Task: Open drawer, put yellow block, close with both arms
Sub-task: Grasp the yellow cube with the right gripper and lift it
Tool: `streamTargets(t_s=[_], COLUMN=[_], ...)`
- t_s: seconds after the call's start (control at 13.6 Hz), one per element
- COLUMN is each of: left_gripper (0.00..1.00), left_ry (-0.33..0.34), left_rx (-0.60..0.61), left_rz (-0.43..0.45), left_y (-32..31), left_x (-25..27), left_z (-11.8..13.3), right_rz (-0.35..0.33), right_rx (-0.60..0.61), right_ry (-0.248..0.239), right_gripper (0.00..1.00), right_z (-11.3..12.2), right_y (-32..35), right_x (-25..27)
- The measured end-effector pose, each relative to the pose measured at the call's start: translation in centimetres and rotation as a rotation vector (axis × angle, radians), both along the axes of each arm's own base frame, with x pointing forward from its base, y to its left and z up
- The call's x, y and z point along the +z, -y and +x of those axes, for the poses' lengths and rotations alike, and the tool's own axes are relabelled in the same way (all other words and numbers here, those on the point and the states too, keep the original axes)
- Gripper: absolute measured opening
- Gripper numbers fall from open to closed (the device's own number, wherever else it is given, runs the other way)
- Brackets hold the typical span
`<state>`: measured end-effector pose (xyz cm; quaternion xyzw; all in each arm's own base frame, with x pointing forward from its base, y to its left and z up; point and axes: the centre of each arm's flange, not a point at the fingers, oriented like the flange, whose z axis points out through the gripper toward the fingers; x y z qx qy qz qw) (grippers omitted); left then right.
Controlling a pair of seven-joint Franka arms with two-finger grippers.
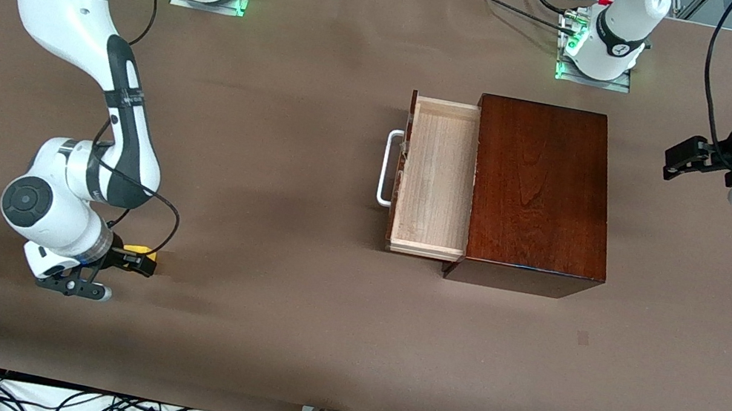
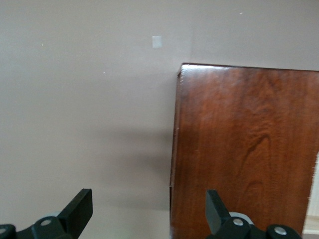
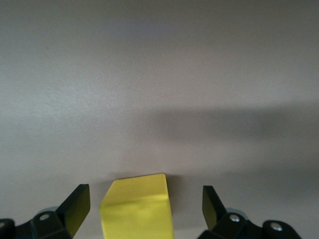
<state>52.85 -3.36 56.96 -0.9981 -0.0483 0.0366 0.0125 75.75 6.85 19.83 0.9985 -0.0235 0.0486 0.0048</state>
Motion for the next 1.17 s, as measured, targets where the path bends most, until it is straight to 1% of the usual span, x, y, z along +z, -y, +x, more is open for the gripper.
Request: streamTargets(t_s=[0.07, 0.15, 0.29, 0.44, 0.59, 0.66, 0.81, 0.88, 1.03, 1.17], left_gripper=[1.0, 1.0, 1.0, 1.0, 1.0, 1.0, 1.0, 1.0, 1.0, 1.0], left_ry=[0.002, 0.007, 0.017, 0.033, 0.05, 0.055, 0.059, 0.064, 0.076, 0.088], left_rx=[0.006, 0.008, 0.008, 0.007, 0.008, 0.009, 0.018, 0.022, 0.028, 0.029], left_rz=[-0.001, -0.001, -0.002, -0.002, -0.004, -0.004, -0.004, -0.004, -0.005, -0.006], left_y=[-0.4, -0.5, -0.5, -0.5, -0.5, -0.6, -1.0, -1.3, -1.6, -1.6], left_x=[-0.1, -0.1, 0.1, 0.4, 1.2, 1.4, 1.6, 1.8, 2.2, 2.6], left_z=[-0.2, -0.2, -0.1, 0.0, 0.2, 0.2, 0.3, 0.4, 1.0, 1.9], right_rz=[-0.001, -0.001, -0.003, -0.005, -0.004, -0.002, 0.004, 0.007, 0.014, 0.018], right_rx=[0.001, 0.002, 0.007, 0.012, 0.015, 0.017, 0.018, 0.021, 0.031, -0.041], right_ry=[-0.005, -0.011, -0.041, -0.079, -0.099, -0.103, -0.108, -0.116, -0.146, -0.187], right_gripper=[0.9, 0.77, 0.55, 0.56, 0.56, 0.56, 0.56, 0.56, 0.56, 0.56], right_z=[-0.1, -0.1, -0.5, -0.8, -0.8, -0.7, -1.1, -1.7, -3.8, -6.8], right_y=[-0.1, -0.1, -0.5, -0.9, -1.1, -1.1, -1.2, -1.4, -3.1, -5.6], right_x=[-0.4, -0.4, -0.6, 0.1, 2.6, 4.8, 11.0, 14.4, 21.2, 26.8])
